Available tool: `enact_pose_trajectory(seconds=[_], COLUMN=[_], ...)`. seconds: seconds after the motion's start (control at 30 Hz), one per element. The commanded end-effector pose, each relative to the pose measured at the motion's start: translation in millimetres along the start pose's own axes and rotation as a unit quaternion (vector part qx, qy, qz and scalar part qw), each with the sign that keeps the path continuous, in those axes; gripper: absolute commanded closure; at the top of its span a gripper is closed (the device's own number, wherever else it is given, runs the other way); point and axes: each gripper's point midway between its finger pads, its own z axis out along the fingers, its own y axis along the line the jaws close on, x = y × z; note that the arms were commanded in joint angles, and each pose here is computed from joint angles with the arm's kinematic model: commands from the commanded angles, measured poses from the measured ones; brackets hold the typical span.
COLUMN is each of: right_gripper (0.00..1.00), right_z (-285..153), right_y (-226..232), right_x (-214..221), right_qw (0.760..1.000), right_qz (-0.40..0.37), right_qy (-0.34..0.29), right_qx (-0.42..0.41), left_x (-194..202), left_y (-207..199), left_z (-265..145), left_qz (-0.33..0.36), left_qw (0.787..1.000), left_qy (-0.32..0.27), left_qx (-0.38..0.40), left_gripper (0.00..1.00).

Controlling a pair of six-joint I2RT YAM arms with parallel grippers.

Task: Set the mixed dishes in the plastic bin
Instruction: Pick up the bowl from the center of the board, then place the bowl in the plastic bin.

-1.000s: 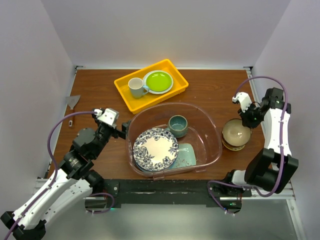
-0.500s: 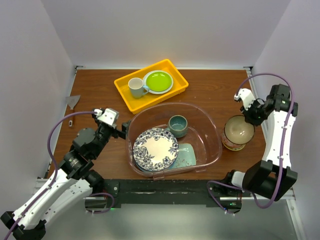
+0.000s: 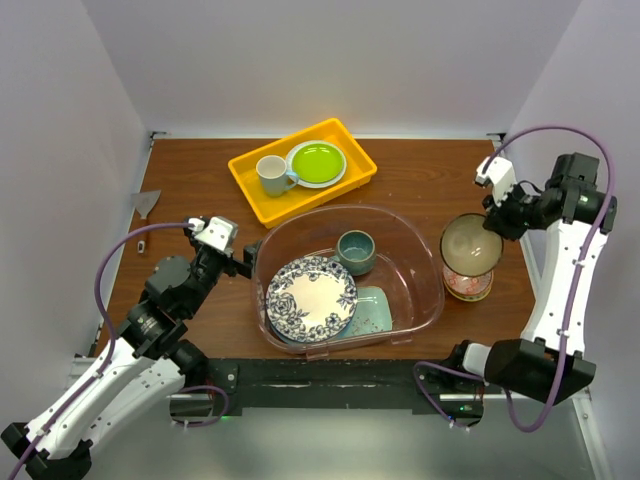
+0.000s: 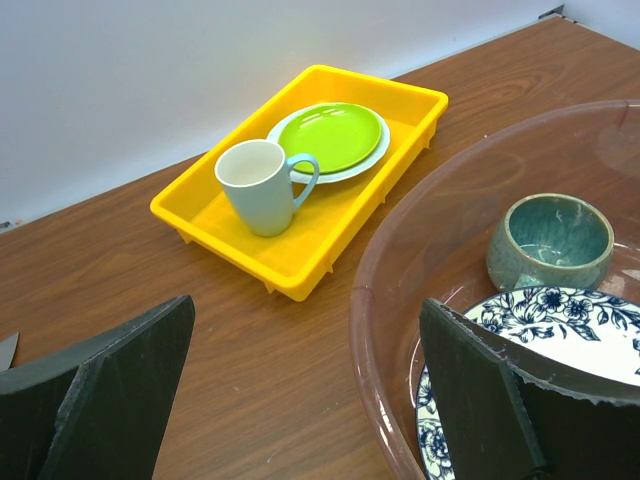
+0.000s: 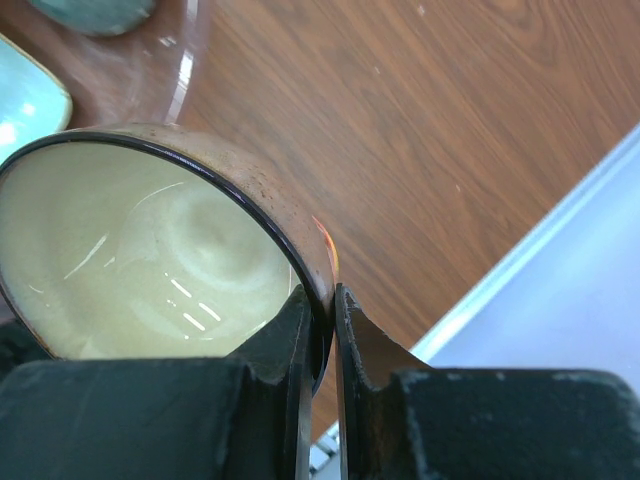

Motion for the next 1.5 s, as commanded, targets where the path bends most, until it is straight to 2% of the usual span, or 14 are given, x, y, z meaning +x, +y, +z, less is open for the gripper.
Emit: enact_pose_trajectory(seconds=[0.0, 0.37, 0.73, 0.83, 1.0, 1.2, 1.47], right_gripper=[1.0, 1.0, 1.0, 1.0, 1.0, 1.0, 1.0], right_z=[-10.4, 20.6, 73.2, 87.6, 116.0, 132.9, 136.0], right_y=[27.7, 100.2, 162.5, 168.9, 147.6, 145.4, 147.5], right_x=[-48.0, -106.1, -130.2, -140.9, -153.5, -141.1, -86.4], right_qw=[0.996, 0.982, 0.97, 0.971, 0.984, 0.982, 0.972], right_qz=[0.003, -0.044, -0.113, -0.127, -0.11, -0.136, -0.185], right_qy=[-0.081, -0.109, -0.066, -0.056, -0.044, -0.014, 0.053], right_qx=[-0.038, -0.145, -0.204, -0.197, -0.137, -0.131, -0.132], left_x=[-6.1, -4.0, -3.0, -2.8, -3.2, -3.5, -4.6], left_y=[5.6, 10.8, 13.6, 14.7, 14.9, 15.4, 12.9], left_z=[1.7, 1.8, 2.5, 2.0, 2.1, 1.8, 1.9], left_qz=[-0.001, 0.002, 0.003, 0.003, 0.003, 0.002, 0.002], left_qw=[1.0, 1.0, 0.999, 0.999, 0.999, 0.999, 0.999], left_qy=[-0.016, -0.014, -0.013, -0.014, -0.014, -0.016, -0.017], left_qx=[-0.014, -0.028, -0.033, -0.036, -0.036, -0.037, -0.029], left_gripper=[0.0, 0.0, 0.0, 0.0, 0.0, 0.0, 0.0])
